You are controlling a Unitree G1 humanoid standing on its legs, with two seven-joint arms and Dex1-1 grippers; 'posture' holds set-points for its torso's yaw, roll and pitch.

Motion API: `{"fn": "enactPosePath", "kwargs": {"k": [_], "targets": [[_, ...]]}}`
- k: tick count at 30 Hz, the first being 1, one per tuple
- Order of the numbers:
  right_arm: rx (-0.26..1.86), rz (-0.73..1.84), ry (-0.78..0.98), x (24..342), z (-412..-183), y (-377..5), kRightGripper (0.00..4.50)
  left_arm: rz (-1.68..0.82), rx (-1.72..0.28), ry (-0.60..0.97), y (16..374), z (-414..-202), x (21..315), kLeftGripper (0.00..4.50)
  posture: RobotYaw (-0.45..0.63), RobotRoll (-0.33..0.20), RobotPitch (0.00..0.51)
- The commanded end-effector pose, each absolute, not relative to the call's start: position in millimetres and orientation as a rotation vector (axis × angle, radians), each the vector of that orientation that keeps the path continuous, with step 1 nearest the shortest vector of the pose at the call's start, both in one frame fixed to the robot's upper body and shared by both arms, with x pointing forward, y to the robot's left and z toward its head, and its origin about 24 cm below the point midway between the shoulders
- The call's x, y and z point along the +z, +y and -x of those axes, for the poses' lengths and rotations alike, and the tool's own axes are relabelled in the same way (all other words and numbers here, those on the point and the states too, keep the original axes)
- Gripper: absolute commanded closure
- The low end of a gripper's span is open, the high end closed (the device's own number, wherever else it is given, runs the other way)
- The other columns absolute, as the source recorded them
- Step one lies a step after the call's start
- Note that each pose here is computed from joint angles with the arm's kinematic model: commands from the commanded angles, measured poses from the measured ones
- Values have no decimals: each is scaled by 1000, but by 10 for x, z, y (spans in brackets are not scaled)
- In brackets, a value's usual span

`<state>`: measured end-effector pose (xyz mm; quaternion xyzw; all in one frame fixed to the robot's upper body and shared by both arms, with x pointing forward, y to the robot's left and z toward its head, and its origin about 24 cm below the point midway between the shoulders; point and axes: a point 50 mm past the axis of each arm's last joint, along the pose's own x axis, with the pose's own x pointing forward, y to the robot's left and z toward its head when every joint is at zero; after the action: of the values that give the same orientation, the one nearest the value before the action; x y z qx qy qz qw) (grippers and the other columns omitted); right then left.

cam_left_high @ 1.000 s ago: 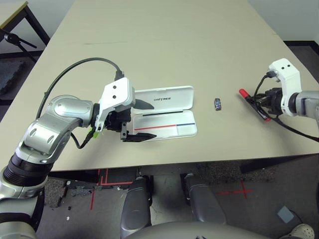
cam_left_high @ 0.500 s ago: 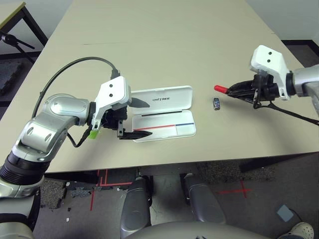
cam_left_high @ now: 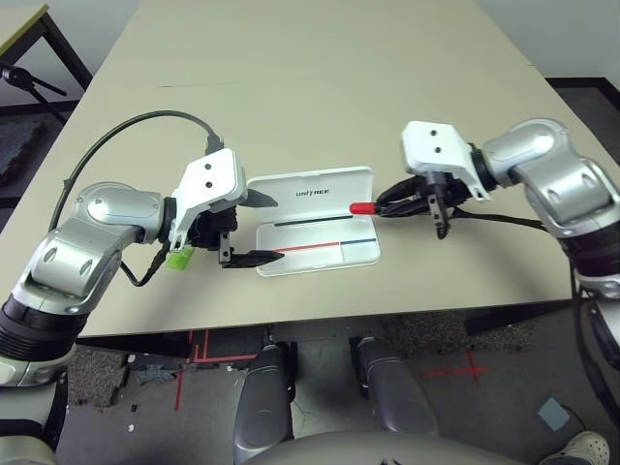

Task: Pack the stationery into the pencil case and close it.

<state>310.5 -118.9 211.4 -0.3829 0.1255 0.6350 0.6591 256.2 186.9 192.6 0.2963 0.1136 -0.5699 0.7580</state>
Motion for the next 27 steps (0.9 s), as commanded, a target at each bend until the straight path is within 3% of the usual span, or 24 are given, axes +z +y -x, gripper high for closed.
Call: {"fn": "enactPosePath", "kwargs": {"k": [1, 27], "targets": [[1453, 906, 299, 2058, -3112, -1076, 4033, -655, -1229, 263, 1880, -2543, 1903, 0, -93, 0, 175], [1487, 915, 291, 1677, -3160, -486, 4033, -651, -1122, 332, 1906, -2553, 1810, 0, -59, 0, 178]]}}
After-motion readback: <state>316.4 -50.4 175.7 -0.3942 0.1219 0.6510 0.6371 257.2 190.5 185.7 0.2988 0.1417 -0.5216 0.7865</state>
